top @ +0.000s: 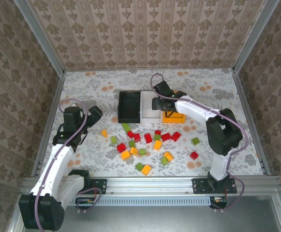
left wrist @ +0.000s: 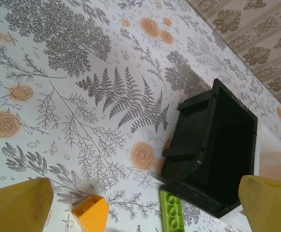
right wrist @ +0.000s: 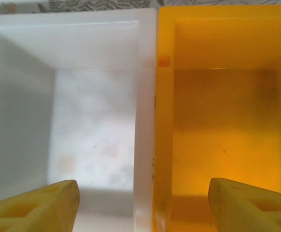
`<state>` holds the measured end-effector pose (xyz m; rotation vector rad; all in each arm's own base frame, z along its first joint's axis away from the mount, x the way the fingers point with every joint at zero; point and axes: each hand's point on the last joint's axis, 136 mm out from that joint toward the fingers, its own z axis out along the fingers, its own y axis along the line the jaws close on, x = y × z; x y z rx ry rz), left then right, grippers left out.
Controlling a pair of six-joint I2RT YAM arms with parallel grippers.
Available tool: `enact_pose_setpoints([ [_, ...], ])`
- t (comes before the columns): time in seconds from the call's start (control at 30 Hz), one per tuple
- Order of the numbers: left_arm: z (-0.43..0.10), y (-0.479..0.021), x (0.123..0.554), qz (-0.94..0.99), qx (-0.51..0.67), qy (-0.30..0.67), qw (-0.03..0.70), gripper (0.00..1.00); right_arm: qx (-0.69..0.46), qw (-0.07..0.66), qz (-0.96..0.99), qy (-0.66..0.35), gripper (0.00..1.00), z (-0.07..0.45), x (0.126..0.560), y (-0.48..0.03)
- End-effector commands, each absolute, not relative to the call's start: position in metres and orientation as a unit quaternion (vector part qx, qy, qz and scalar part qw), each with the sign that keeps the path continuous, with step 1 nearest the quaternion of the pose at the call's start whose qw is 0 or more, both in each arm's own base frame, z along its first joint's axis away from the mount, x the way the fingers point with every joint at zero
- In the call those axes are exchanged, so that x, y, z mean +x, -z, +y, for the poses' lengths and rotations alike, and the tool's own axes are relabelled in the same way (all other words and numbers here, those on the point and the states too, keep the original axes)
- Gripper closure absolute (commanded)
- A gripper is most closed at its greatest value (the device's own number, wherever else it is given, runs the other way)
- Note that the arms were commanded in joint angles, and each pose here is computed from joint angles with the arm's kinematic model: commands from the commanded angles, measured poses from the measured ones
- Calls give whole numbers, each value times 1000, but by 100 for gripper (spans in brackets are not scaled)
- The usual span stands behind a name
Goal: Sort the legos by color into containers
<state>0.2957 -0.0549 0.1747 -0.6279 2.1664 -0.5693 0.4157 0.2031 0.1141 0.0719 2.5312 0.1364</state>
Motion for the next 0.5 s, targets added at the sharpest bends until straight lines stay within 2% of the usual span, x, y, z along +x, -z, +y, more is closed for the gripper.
enact_pose_setpoints([
  [0.0,-65,-194,293,854,-217,241,406,0,8,301,951,-67,27,207,385,-129],
  [0.2,-74,-198,282,853,-201,259,405,0,-62,261,959,-86,28,208,304,-123],
  [0.47,-79,-191,275,858,-192,265,396,0,-189,102,974,-70,37,218,177,-78],
])
